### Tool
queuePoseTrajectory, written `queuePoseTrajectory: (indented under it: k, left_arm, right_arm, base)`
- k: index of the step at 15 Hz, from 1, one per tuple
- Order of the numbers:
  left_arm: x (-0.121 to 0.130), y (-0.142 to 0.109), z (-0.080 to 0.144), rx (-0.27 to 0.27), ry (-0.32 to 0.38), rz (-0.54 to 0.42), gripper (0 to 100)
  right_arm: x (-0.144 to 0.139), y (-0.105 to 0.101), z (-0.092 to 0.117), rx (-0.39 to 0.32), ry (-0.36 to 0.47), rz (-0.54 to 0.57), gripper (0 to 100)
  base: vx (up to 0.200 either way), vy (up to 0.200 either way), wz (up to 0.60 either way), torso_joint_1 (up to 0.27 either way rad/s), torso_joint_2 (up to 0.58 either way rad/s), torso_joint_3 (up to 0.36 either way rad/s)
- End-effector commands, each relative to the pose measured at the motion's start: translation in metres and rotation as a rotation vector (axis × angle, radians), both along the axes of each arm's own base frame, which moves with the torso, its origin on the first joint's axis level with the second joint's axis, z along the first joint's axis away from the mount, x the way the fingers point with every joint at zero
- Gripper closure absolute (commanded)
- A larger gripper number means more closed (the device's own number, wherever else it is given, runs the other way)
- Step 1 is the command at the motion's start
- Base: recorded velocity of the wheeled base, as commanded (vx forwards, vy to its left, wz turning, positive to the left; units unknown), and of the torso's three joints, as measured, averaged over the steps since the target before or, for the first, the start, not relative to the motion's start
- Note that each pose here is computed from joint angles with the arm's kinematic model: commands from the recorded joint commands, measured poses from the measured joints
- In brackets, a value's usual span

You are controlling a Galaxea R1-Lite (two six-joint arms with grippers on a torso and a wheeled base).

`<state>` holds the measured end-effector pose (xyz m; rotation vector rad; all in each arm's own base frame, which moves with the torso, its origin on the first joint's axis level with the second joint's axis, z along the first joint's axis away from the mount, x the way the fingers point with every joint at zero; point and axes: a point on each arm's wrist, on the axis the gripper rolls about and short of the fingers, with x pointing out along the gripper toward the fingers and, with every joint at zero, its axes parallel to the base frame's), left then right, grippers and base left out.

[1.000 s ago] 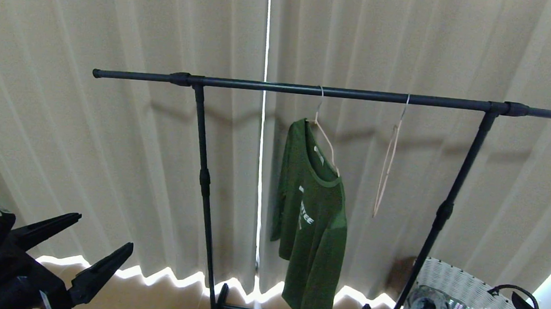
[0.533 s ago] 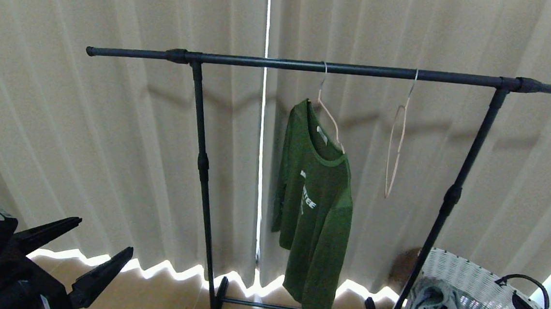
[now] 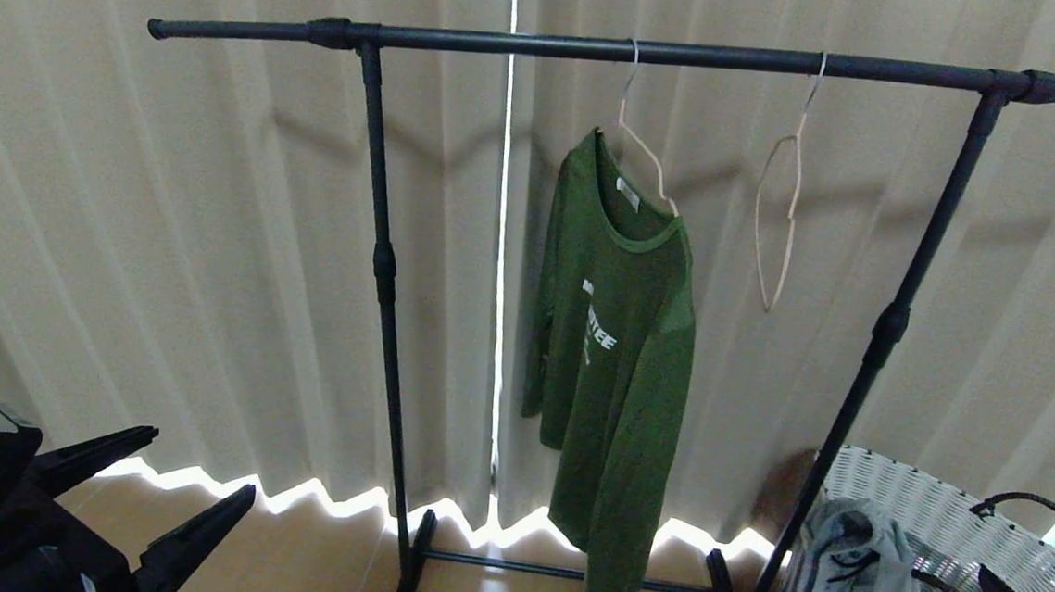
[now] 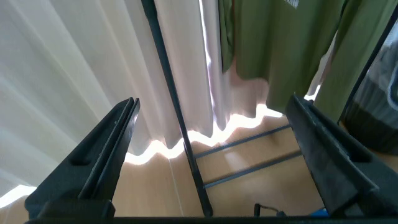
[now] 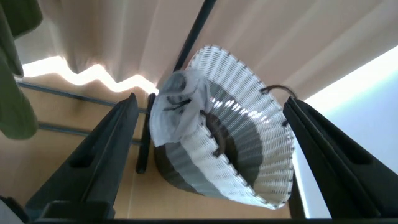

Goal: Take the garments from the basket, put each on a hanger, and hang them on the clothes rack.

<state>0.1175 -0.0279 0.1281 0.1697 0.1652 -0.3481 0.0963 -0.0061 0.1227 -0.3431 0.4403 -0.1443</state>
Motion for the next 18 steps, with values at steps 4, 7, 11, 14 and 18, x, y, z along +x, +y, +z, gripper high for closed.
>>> queuePoseTrajectory:
  k: [4, 7, 11, 14, 18]
  left_arm:
    - [0.0, 0.0, -0.001, 0.0, 0.006, 0.0, 0]
    - [0.0, 0.0, -0.002, 0.001, 0.009, 0.0, 0]
    - [-0.002, 0.0, -0.004, 0.004, 0.016, 0.001, 0]
    - [0.0, 0.0, -0.003, 0.0, 0.016, 0.0, 0]
    - [0.001, 0.0, -0.003, 0.003, 0.018, 0.0, 0]
  right_arm:
    - [0.001, 0.0, 0.0, 0.0, 0.005, 0.001, 0]
    - [0.001, 0.0, -0.001, 0.0, 0.008, 0.001, 0]
    - [0.001, 0.0, -0.002, 0.002, 0.014, 0.004, 0]
    - [-0.003, 0.001, -0.01, 0.003, 0.047, 0.013, 0]
    - [-0.003, 0.001, -0.01, 0.003, 0.044, 0.015, 0]
  base:
    - [0.0, 0.0, 0.0, -0.159, 0.45, 0.301]
    - [0.0, 0.0, 0.0, -0.118, 0.42, 0.303]
    - [0.0, 0.0, 0.0, -0.021, 0.11, 0.071]
    - [0.0, 0.0, 0.0, 0.0, 0.0, 0.0]
    - [0.0, 0.0, 0.0, 0.0, 0.0, 0.0]
